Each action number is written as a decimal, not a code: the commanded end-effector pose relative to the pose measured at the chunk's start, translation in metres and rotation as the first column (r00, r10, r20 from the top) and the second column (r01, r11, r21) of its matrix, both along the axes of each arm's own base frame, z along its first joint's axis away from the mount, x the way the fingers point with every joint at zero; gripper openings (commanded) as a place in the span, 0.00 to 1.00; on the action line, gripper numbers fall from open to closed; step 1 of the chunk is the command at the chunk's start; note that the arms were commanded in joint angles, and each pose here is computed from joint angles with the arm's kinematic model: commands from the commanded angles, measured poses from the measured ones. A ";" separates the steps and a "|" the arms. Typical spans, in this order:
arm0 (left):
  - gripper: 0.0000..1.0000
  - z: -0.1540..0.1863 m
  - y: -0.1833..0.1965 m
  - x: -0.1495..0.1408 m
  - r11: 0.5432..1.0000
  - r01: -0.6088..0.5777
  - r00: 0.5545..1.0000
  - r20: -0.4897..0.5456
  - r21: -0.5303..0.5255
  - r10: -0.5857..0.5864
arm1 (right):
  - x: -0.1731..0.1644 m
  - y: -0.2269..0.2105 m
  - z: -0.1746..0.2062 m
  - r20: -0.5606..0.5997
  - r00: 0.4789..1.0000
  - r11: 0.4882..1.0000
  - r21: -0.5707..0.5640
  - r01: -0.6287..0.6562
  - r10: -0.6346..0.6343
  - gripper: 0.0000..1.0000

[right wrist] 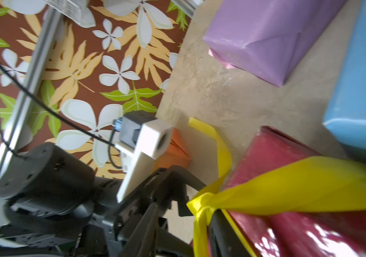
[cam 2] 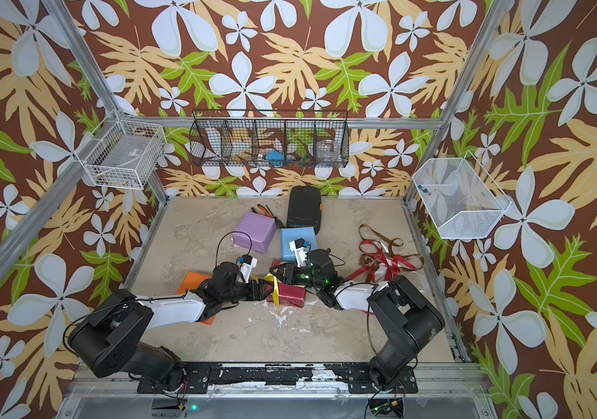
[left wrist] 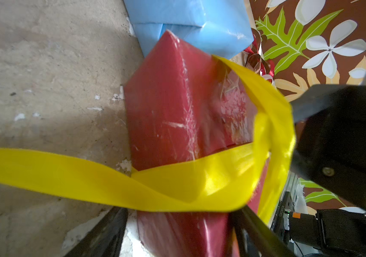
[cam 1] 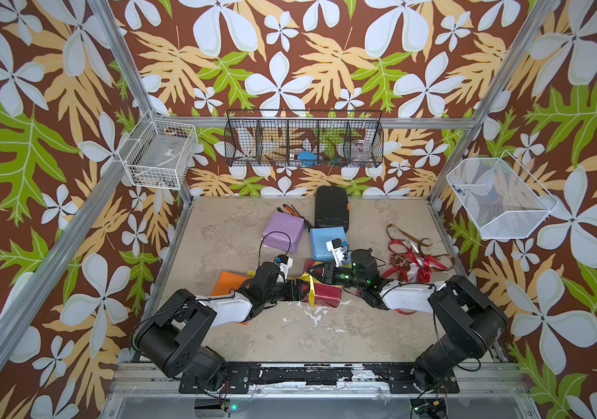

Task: Untie the ribbon bows on the gift boxes
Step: Untie the ribbon from the gift box.

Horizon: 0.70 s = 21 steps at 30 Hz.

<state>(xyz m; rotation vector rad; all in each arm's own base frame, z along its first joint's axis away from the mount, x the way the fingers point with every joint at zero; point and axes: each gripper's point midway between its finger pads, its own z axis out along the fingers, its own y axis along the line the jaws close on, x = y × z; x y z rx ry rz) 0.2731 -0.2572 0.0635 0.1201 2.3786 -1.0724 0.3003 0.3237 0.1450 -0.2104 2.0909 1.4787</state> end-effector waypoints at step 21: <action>0.78 0.002 0.014 -0.017 1.000 -0.019 1.000 -0.014 0.005 0.020 | 0.032 0.011 0.043 0.196 0.981 0.993 -0.118 0.014 0.009 0.42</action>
